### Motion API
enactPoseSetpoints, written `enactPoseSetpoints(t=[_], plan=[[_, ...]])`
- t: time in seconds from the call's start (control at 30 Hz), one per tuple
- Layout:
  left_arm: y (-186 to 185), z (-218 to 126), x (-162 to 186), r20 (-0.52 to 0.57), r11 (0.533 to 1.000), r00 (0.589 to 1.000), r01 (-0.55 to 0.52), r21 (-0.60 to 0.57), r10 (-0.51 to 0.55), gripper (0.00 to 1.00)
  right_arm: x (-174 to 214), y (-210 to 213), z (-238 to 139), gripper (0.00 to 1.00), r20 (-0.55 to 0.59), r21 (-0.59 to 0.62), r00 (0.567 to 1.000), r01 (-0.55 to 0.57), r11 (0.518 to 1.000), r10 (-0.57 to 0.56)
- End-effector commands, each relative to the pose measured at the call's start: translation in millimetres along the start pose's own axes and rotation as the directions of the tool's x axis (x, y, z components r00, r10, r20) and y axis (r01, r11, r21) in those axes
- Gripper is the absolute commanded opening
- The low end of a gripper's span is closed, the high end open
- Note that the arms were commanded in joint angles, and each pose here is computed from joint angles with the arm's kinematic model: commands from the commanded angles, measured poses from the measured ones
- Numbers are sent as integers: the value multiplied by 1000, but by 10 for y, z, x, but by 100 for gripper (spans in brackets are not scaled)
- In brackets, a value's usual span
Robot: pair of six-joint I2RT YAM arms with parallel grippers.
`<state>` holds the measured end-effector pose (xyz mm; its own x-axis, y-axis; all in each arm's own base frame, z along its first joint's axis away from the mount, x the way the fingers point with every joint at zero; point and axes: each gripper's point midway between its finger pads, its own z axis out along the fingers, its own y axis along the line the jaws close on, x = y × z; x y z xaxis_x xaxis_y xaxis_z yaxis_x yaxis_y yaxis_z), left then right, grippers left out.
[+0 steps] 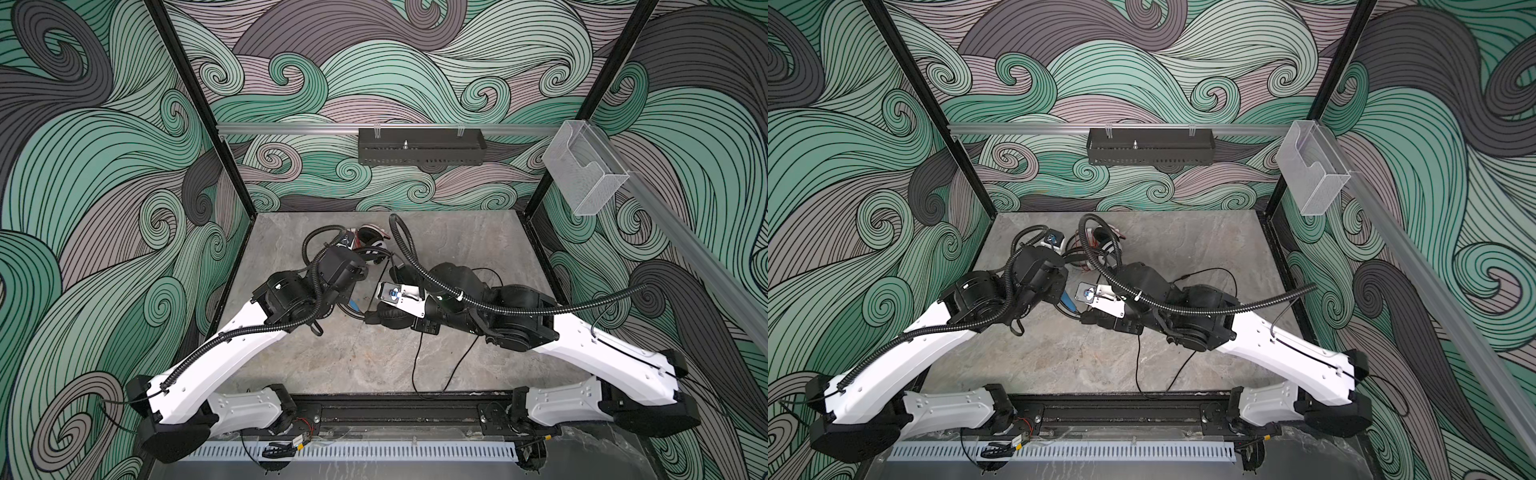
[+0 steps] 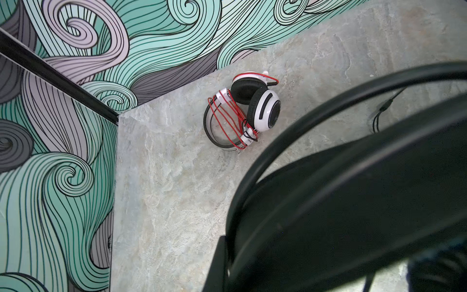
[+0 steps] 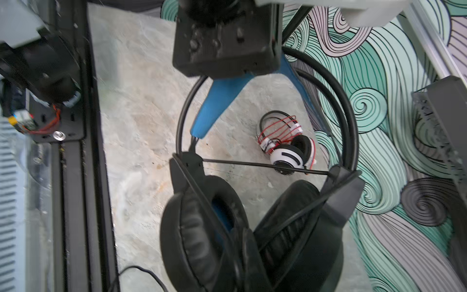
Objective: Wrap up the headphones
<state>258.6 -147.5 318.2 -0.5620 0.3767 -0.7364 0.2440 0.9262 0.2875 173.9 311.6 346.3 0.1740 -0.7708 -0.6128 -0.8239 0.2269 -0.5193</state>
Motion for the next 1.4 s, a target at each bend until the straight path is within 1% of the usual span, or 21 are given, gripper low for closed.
enactPoseSetpoints(t=[0.0, 0.07, 0.13, 0.3, 0.5, 0.6, 0.73, 0.9, 1.0, 1.13, 1.27, 1.37], plan=[[68, -38, 19, -40, 981, 981, -191, -46, 189, 0, -38, -394, -204, 0, -34, 170, 994, 109, 979, -105], [9, -41, 14, -47, 970, 970, -241, -20, 240, 0, -47, -473, -206, 0, -62, 201, 987, 159, 966, -150], [-27, -51, 10, -39, 965, 964, -263, 2, 263, 0, -37, -538, -196, 0, -90, 220, 980, 196, 956, -180], [-142, -102, 10, 12, 953, 956, -292, 79, 292, 0, 43, -713, -186, 0, -115, 255, 976, 210, 944, -186], [-314, -212, 19, 69, 924, 945, -326, 199, 319, 0, 42, -825, -195, 1, -118, 290, 974, 219, 932, -192], [-313, -252, 1, 82, 924, 947, -322, 207, 311, 0, 123, -839, -139, 1, -175, 304, 954, 289, 908, -245], [-303, -278, 2, 78, 924, 948, -317, 214, 307, 0, 232, -899, -105, 1, -260, 343, 913, 392, 853, -315], [-296, -285, 54, 65, 921, 947, -321, 220, 315, 0, 269, -939, -130, 7, -280, 361, 896, 431, 827, -345], [-335, -340, 63, 76, 914, 951, -310, 261, 301, 0, 260, -948, -129, 10, -265, 364, 901, 424, 829, -345], [-403, -433, 52, 99, 901, 958, -288, 325, 271, 0, 199, -903, -98, 14, -215, 355, 919, 390, 850, -332], [-378, -497, 11, 107, 909, 969, -247, 334, 224, 0, 204, -850, -62, 14, -185, 344, 935, 350, 871, -303], [-352, -569, -38, 123, 914, 976, -211, 346, 178, 0, 258, -790, -24, 13, -154, 328, 954, 295, 898, -258]])
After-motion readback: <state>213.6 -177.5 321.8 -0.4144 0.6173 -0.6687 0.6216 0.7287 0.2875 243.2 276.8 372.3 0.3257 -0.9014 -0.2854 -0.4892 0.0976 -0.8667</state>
